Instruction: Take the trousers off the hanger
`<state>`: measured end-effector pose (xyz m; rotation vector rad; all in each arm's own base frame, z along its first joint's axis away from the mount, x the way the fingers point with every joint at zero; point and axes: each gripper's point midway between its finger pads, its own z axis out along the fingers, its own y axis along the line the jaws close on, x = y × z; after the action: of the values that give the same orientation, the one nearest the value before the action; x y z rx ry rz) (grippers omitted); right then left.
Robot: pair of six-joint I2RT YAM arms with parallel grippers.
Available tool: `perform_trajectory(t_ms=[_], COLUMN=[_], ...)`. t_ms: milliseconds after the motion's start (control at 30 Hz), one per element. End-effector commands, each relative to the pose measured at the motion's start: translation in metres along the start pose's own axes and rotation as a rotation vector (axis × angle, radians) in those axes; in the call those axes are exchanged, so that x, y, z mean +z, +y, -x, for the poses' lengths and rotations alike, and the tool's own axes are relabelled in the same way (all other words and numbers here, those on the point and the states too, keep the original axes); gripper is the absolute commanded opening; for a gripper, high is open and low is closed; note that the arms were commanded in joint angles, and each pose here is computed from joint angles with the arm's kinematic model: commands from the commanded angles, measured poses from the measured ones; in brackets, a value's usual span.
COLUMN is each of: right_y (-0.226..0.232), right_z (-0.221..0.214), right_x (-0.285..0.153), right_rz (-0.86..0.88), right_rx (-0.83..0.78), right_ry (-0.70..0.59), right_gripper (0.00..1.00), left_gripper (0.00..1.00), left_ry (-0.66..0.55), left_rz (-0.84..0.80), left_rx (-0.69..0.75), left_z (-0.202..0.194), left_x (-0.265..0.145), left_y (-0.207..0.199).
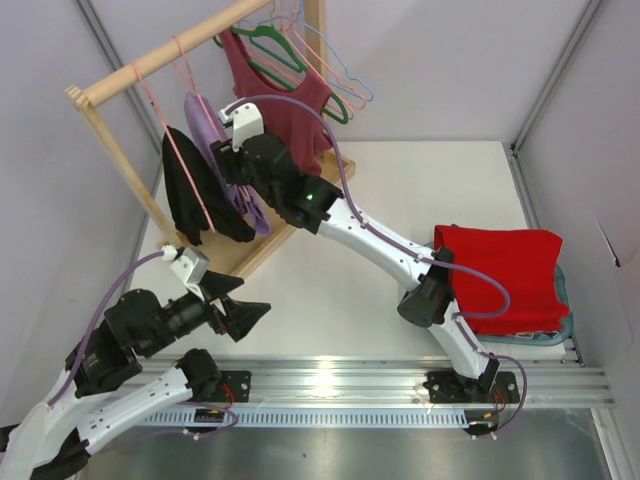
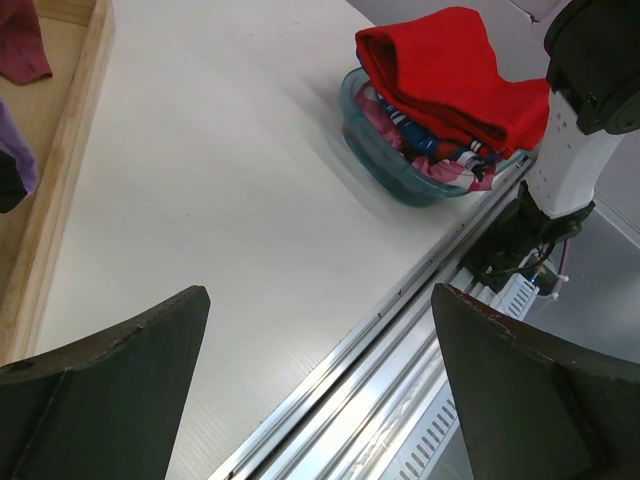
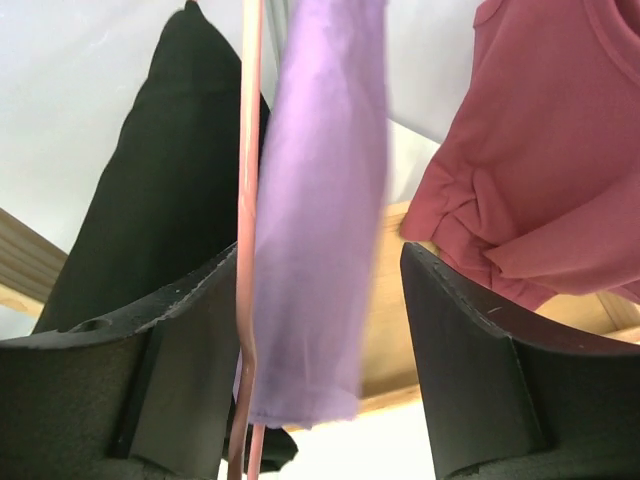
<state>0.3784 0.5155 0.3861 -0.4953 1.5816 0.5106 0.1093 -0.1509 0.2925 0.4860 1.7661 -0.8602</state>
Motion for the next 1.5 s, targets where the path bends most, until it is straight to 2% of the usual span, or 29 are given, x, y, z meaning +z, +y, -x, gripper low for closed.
perform_trajectory(t_ms=[0,333,700,833,967,1233,1400,1467], right_y=[-0.006,-0.005,0.002,-0.001,-0.006,-0.013,-0.012,-0.012], right_z=[0.041,0.055,0.068,0.075,0.085,0.096,0.090,0.082], right_x=[-0.022,-0.027,-0.028,-0.030,-0.034,-0.039,-0.037,-0.034], right_rz=[0.003,-0.003,0.026,0.011,-0.021,-0.047,-0.049,-0.053], right_rx=[0.034,0.034,0.014,0.035,0.061,0.072,0.058,0.047], right_ry=[-0.058,-0.089,-0.136,-0.154,-0.179,-0.203,-0.189,-0.170], right_gripper=[0.67,0.64,0.45,0.46,0.53,0.52,0.46,0.38], left_gripper=[1.00,0.99,0.99,0.99,0.99,0.99,1.00,0.99], left_ry=[-0.014,-0.018,-0.015,-0.016,-0.018,-0.012,-0.009,-0.009], left_rz=[0.004,0.001,-0.002,-0.003,-0.007,-0.015,-0.014,-0.014], left_rx=[0.007,-0.001,-0.010,-0.013,-0.013,-0.014,-0.014,-0.014], left_z=[0.003,0.003,-0.001,-0.001,-0.001,-0.003,-0.004,-0.004], left_x=[0.003,0.004,0.005,0.005,0.005,0.006,0.007,0.007], left_y=[0.001,0.000,0.000,0.000,0.000,-0.002,-0.001,-0.001])
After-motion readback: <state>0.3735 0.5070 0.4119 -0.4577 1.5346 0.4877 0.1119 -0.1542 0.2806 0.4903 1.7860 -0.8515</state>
